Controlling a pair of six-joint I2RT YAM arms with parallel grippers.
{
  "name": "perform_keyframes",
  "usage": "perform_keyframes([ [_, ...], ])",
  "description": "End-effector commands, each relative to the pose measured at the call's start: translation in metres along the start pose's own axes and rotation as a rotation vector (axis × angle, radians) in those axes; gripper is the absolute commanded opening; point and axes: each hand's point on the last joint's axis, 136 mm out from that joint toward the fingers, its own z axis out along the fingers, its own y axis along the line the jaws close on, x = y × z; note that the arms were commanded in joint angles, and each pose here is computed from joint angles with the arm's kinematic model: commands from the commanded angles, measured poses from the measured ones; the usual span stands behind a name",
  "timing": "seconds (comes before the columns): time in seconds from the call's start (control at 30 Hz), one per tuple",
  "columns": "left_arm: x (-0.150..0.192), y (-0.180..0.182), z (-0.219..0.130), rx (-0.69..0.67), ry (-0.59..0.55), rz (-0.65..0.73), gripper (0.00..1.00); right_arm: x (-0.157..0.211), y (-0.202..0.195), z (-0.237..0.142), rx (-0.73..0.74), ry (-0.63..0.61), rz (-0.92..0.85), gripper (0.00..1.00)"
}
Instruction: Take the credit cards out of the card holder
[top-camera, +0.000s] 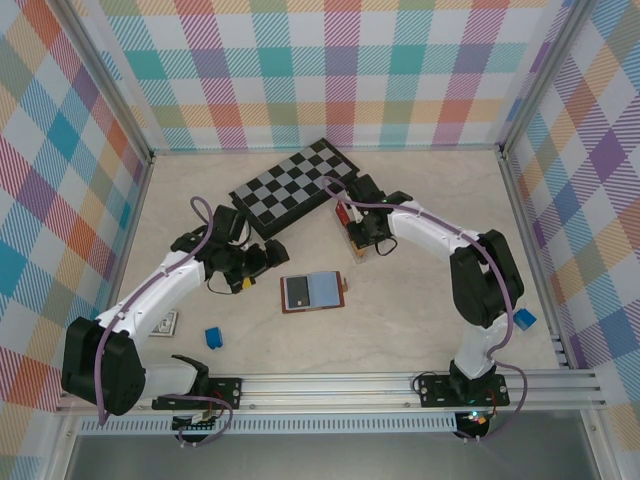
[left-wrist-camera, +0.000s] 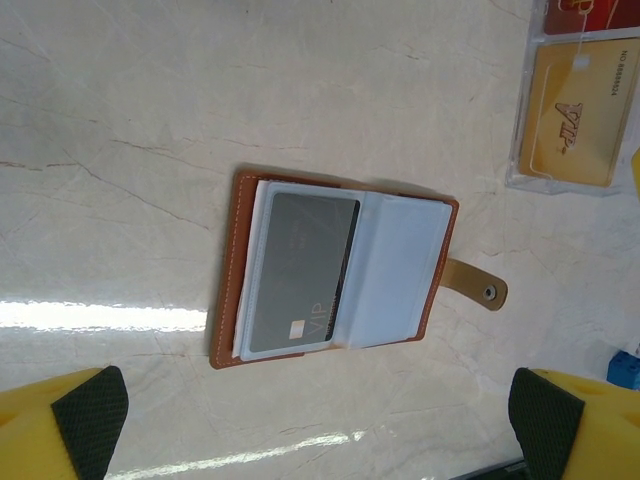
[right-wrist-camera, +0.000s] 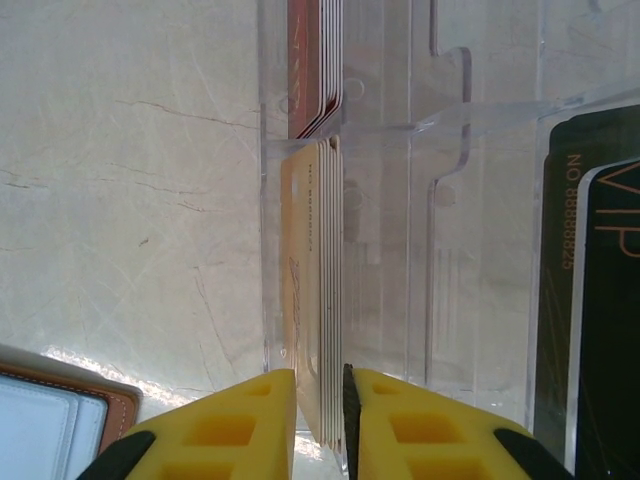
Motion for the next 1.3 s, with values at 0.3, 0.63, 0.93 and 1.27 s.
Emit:
perform_keyframes([
  [0.3, 0.005, -0.004, 0.012, 0.068, 0.047, -0.032, 0.99, 0.010, 0.040, -0.063, -0.153, -0.055, 0.146, 0.42],
  [0.63, 0.001, 0.019, 0.024, -0.033, 0.026, -0.099, 0.99, 0.060, 0.128, -0.052, -0.270, 0.084, 0.131, 0.55],
  [0.93, 0.004, 0.039, 0.025, -0.105, 0.001, -0.122, 0.98, 0.064, 0.178, -0.033, -0.497, 0.195, 0.240, 0.53],
  [1.27, 0.003, 0.040, 0.025, -0.085, -0.018, -0.124, 0.95, 0.072, 0.187, 0.003, -0.486, 0.316, 0.300, 0.31],
])
